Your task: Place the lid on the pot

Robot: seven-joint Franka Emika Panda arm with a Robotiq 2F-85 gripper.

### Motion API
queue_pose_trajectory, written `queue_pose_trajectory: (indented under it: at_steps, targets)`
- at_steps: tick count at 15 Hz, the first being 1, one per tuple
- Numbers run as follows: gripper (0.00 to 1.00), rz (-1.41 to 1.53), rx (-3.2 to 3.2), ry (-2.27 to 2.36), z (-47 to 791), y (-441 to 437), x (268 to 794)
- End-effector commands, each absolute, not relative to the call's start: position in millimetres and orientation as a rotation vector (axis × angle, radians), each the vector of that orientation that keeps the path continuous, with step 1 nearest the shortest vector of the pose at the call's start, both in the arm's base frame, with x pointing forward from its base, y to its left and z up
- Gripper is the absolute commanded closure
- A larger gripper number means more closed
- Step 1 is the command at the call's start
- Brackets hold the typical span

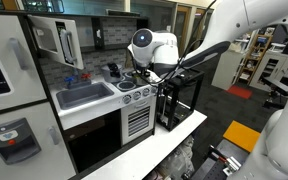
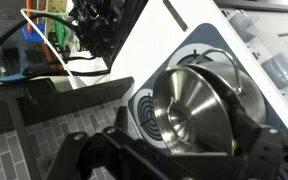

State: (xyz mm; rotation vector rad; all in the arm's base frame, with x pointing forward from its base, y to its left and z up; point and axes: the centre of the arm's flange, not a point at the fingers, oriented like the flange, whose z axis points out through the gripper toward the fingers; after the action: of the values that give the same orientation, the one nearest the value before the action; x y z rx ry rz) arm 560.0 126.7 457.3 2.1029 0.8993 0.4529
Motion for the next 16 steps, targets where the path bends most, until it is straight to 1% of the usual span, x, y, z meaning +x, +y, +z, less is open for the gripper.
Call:
queue_pose_trajectory:
  at_steps: [1,6,16]
  targets:
    - [0.00,0.402,2.148,0.879,468,106,578]
    - [0.00,0.329,2.233,0.922,479,96,583]
    - [0.00,0.158,2.415,1.078,509,102,580]
